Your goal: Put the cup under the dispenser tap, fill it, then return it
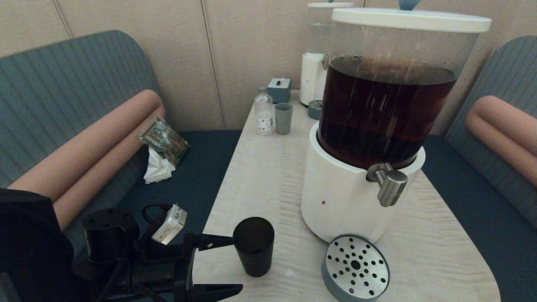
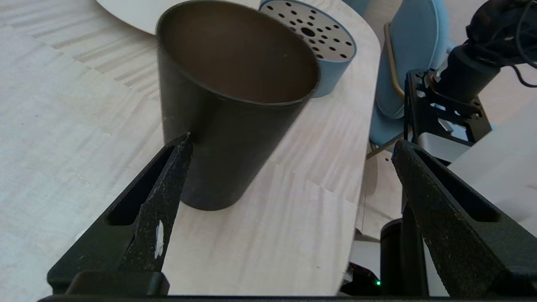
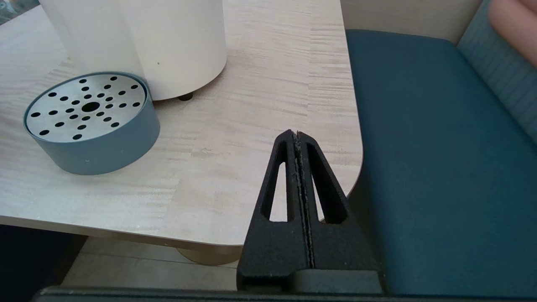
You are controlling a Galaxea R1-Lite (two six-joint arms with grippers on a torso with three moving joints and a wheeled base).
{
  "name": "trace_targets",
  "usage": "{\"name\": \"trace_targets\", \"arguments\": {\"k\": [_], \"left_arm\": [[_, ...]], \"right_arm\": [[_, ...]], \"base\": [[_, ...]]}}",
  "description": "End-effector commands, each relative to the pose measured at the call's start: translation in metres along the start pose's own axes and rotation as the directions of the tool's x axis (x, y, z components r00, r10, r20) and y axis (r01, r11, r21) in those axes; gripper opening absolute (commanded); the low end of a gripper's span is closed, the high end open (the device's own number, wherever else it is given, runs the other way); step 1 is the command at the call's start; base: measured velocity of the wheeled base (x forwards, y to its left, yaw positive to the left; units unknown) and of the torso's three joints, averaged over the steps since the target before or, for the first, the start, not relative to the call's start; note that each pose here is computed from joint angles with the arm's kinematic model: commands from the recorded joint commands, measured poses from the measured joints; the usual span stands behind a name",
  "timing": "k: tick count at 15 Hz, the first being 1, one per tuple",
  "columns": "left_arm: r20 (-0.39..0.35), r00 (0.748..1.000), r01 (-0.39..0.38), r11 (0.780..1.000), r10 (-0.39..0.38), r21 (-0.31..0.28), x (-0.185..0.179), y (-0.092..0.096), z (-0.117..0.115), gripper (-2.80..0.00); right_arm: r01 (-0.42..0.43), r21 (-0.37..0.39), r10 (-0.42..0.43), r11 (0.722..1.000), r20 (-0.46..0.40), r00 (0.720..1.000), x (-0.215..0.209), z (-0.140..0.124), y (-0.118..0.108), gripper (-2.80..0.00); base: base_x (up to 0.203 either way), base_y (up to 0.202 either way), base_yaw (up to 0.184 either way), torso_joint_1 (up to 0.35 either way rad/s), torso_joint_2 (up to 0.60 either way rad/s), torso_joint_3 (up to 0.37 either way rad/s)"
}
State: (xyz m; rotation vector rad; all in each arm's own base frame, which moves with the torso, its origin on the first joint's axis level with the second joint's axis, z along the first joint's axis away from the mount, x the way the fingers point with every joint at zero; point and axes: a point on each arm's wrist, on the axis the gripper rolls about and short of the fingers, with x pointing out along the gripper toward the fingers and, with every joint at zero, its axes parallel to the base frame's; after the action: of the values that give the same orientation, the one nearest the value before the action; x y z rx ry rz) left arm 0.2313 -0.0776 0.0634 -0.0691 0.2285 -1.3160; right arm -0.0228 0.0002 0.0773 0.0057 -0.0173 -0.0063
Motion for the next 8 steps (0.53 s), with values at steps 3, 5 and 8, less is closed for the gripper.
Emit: {"name": "trace_targets", "arguments": {"k": [3, 5, 8], "left_arm": [[-0.008, 1.0, 0.009, 1.0, -0.009, -0.01, 0.007, 0.008, -0.006, 0.0], [-0.009, 1.0, 0.004, 1.0, -0.004, -0.013, 0.01, 0.014, -0.009, 0.0], [-0.01, 0.999, -0.042, 0.999, 0.042, -0.014, 0.015, 0.025, -0.011, 0.0]], "right_arm": [[0.0, 0.0, 0.0, 1.0, -0.003, 1.0, 0.0, -0.002, 0.0, -2.8], [0.0, 0.0, 0.0, 1.0, -0.002, 1.0, 0.0, -0.002, 0.0, -2.8], [0.0, 0.0, 0.0, 1.0, -0.002, 1.0, 0.0, -0.002, 0.0, -2.8]], "base": [[0.0, 0.0, 0.0, 0.0, 0.0, 0.0], [0.0, 0.0, 0.0, 0.0, 0.0, 0.0], [0.0, 0.0, 0.0, 0.0, 0.0, 0.0]]}}
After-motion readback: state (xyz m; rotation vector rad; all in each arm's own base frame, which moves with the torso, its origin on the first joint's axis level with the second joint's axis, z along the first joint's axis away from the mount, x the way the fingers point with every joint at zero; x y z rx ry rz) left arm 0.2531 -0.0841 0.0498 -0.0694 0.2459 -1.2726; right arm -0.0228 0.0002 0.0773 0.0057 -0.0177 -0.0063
